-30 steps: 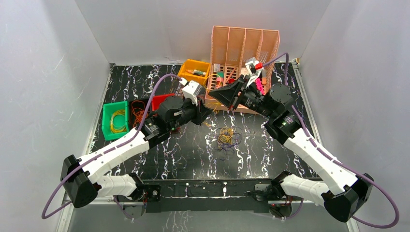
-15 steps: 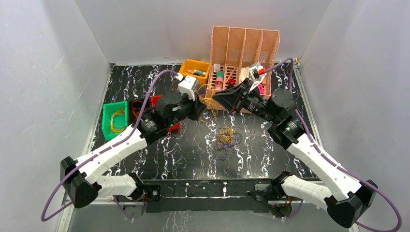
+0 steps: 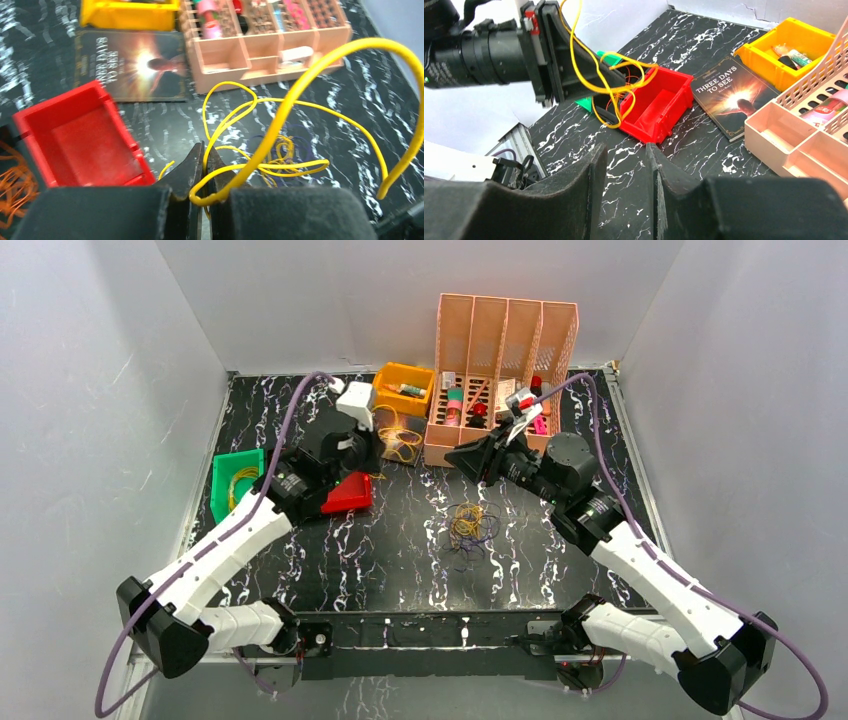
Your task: Untangle the cables
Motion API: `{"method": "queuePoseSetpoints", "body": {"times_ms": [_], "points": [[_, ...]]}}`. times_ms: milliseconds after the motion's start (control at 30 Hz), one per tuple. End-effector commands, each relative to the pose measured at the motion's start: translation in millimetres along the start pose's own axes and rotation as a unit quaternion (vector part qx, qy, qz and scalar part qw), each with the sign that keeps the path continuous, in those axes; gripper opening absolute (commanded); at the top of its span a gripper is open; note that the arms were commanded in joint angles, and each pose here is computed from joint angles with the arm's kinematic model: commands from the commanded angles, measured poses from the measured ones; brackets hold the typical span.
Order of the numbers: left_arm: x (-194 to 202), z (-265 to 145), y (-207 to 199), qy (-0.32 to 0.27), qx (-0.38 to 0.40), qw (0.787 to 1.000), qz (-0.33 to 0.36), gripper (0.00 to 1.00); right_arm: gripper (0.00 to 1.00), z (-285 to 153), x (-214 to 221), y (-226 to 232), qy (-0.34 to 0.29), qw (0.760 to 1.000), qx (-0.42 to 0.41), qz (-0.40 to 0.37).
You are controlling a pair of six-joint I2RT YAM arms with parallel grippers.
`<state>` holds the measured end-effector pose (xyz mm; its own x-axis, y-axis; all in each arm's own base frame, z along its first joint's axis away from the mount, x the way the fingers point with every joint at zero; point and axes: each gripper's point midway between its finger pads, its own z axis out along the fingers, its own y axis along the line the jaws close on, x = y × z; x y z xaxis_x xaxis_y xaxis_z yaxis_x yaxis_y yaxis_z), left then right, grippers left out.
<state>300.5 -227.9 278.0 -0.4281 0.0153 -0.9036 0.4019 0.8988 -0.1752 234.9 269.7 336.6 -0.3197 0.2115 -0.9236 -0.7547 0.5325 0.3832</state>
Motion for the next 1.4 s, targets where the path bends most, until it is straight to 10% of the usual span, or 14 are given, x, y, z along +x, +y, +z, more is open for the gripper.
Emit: {"method": "queuePoseSetpoints", "body": {"times_ms": [0, 533, 1367], "points": [[-23.9, -22.4, 40.3, -0.017, -0.06, 0.998, -0.03, 0.0, 0.43, 1.1, -3.5, -2.2, -0.01, 1.0, 0.004, -0.011], [-24.2, -72.3, 190.3, 0.014, -0.306, 0.948, -0.084, 0.0, 0.44, 8.1, 25.5, -4.0, 0.036, 0.999, -0.008, 0.021], [31.4, -111.3, 300.0, 0.049, -0.395, 0.886, -0.236, 0.0, 0.47, -0.9, 71.4, -52.4, 0.074, 0.991, 0.105, 0.045]]}}
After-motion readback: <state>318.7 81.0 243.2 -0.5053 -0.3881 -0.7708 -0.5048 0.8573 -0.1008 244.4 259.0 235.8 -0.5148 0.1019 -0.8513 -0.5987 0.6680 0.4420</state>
